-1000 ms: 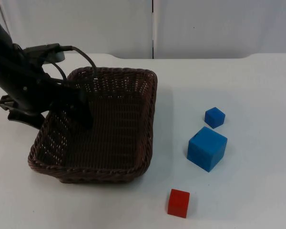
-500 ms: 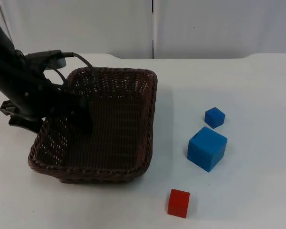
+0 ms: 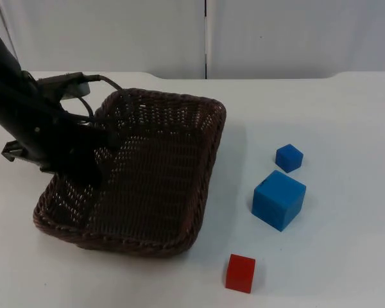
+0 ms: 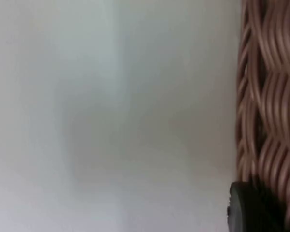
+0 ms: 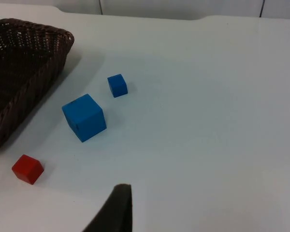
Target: Pick up the basket with the left hand and place the largest block into the basket with the right hand.
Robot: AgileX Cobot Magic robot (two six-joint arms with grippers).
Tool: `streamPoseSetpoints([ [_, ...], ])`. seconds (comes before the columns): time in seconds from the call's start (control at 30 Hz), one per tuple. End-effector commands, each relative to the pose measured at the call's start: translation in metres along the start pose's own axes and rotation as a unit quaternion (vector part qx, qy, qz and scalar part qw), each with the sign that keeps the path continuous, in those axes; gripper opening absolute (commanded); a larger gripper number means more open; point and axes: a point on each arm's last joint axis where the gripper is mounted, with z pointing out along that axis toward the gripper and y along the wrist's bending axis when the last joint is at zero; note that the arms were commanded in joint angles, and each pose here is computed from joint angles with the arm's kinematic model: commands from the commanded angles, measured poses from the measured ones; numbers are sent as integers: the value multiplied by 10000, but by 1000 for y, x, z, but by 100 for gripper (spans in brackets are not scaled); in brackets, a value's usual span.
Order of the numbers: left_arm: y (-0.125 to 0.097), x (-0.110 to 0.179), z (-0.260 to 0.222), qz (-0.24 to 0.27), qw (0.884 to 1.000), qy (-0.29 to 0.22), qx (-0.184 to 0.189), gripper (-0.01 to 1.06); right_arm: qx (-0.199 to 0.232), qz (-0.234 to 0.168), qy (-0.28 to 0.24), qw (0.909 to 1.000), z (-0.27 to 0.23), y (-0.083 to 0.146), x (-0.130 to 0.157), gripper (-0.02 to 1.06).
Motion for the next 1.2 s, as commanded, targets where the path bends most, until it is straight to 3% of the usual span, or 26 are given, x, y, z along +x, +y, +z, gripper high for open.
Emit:
streamPoseSetpoints([
  [0.0,-5,-2,-8,112,9999,-14,60,0,12,5,-28,10000,0,0,0,105],
  [0.33,-19,-8,-42,-38,9993,-282,230,0,12,5,-28,10000,0,0,0,105],
  [0.5,-36,-13,-86,-157,9961,-755,431,0,12,5,-28,10000,0,0,0,105],
  [0.83,-53,-9,-134,-176,9915,-1153,579,0,12,5,-28,10000,0,0,0,105],
  [1.17,-55,4,-135,-340,9933,-889,660,0,12,5,-28,10000,0,0,0,105],
])
